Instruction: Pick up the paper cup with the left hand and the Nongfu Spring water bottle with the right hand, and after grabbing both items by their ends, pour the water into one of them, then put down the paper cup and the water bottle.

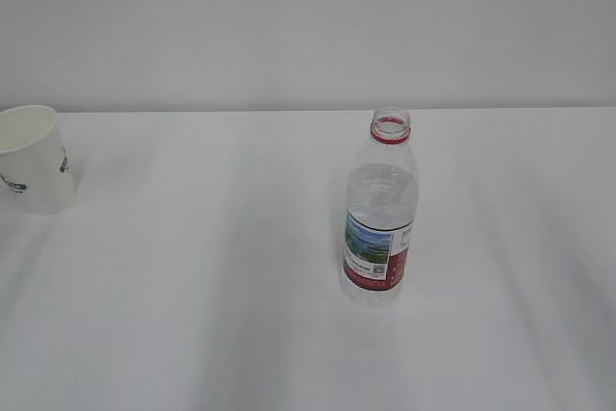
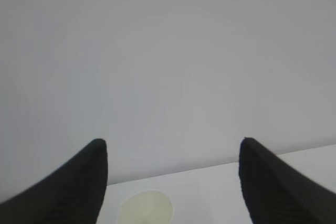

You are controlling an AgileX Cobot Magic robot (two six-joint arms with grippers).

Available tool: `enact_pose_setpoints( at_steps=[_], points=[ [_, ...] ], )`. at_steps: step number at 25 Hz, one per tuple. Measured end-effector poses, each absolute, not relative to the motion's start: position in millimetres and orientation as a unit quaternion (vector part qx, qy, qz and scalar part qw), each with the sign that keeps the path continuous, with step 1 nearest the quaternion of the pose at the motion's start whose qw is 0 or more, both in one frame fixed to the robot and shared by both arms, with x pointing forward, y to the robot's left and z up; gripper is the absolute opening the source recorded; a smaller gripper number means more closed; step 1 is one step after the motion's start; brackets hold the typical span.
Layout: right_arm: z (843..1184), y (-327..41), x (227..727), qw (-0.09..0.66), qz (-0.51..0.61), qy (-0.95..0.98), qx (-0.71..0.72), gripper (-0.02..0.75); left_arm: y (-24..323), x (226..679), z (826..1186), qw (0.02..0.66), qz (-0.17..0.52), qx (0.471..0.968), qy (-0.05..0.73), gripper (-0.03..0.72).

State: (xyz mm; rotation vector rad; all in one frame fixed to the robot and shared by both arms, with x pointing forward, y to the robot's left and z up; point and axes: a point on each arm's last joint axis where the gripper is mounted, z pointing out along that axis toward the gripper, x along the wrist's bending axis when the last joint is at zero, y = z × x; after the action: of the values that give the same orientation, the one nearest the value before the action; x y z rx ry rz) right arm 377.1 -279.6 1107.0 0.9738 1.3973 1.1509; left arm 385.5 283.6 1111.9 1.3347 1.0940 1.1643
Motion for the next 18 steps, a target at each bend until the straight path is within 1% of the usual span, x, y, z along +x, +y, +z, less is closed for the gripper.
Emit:
enact_pose_setpoints(
  at_steps=[4, 12, 15, 18],
  points=[
    [1099.3, -276.9, 393.6, 0.497, 0.482, 0.585, 0.422, 0.535, 281.9, 400.1, 1103.7, 0.504, 0.463, 0.555, 0.473, 0.570],
    [1083.2, -272.6, 424.2, 0.475, 0.485, 0.586, 0.443, 0.535, 277.4, 434.6, 1086.0, 0.500, 0.453, 0.560, 0.481, 0.570],
    [1074.4, -272.3, 438.1, 0.468, 0.484, 0.580, 0.459, 0.535, 276.3, 449.9, 1074.1, 0.492, 0.445, 0.566, 0.489, 0.570],
    [1067.9, -273.0, 449.7, 0.474, 0.483, 0.569, 0.468, 0.535, 280.8, 464.0, 1062.6, 0.491, 0.437, 0.547, 0.519, 0.570]
  ],
)
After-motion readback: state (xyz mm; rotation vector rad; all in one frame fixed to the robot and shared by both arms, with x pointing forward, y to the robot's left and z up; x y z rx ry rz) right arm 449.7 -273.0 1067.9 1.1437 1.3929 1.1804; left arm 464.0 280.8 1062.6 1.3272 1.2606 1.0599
